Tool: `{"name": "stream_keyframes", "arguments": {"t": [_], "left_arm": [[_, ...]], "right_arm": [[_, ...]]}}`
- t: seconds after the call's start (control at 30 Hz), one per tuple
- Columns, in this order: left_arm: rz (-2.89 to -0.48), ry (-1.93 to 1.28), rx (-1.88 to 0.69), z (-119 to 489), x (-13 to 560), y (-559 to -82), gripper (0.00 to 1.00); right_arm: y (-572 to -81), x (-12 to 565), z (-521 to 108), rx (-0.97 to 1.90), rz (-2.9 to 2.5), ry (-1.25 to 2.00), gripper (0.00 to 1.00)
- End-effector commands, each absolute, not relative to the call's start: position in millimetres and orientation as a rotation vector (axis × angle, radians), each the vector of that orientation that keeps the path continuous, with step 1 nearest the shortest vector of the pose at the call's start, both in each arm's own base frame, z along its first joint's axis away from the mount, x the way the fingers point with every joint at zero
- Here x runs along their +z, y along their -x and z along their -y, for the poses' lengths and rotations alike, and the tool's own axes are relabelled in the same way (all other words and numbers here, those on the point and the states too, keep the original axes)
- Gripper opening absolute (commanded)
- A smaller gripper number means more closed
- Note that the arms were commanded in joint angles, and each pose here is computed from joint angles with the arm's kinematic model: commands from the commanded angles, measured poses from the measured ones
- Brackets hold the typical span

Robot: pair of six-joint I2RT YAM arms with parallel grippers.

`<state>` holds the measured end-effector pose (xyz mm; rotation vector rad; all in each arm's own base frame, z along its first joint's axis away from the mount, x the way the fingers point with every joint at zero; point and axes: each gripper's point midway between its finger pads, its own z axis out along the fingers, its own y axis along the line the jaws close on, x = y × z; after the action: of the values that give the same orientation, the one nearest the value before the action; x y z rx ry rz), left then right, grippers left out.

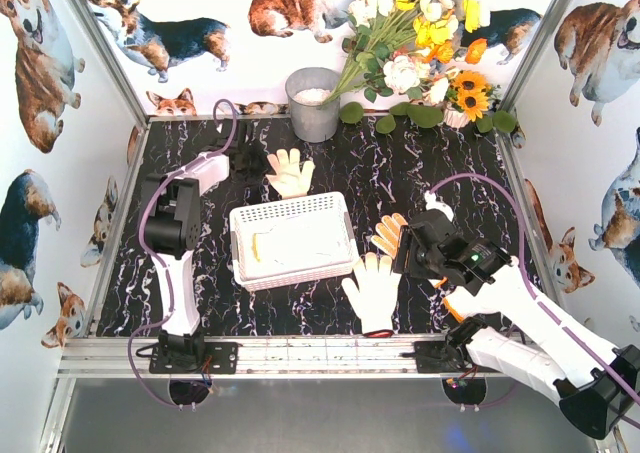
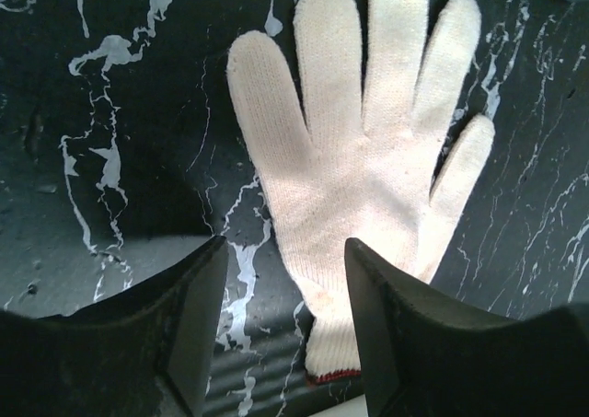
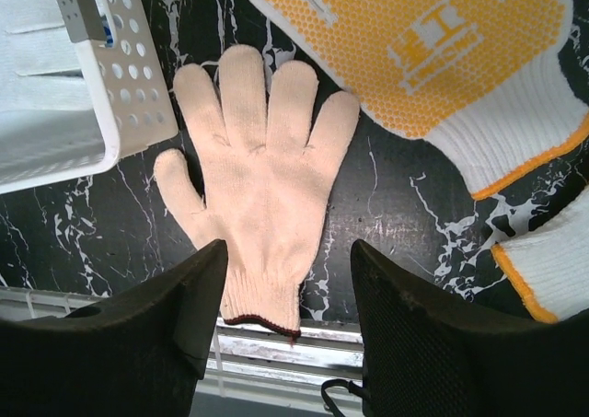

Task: Put the gloves into the storage basket
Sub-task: Pick up the glove from the center of the board.

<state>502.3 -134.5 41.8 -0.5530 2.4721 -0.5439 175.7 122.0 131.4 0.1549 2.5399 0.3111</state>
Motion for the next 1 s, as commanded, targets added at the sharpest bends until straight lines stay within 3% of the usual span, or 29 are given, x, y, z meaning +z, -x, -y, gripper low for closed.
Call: {"name": "stream_keyframes", "arguments": {"t": [0.0,0.2,0.5,0.73,0.97], "left_arm": [[-2.443,0.615,-0.609,141.8,34.3,-516.2,0.45],[-2.432,0.630,-0.647,152.0,20.8,-525.3,0.37],[-2.364,0.601,-0.663,156.3,30.2,-539.8,0.00],[-2.229,0.461,-0.662,151.3,100.4,-539.1,0.00],[-2.148,0.406,-0.618,125.0,159.4,-508.4,0.00]], "right_arm": [[-184.6,134.9,-128.5,0.346,-2.507,-0.180,0.58],[-189.2,136.9,-131.1,0.340,-2.509,-0.182,0.57],[-188.2,138.5,-133.0,0.371,-2.499,-0.229,0.57],[-185.8,135.1,-129.4,0.366,-2.494,-0.264,0.57],[-186.6,134.0,-128.5,0.364,-2.487,-0.272,0.57]]}}
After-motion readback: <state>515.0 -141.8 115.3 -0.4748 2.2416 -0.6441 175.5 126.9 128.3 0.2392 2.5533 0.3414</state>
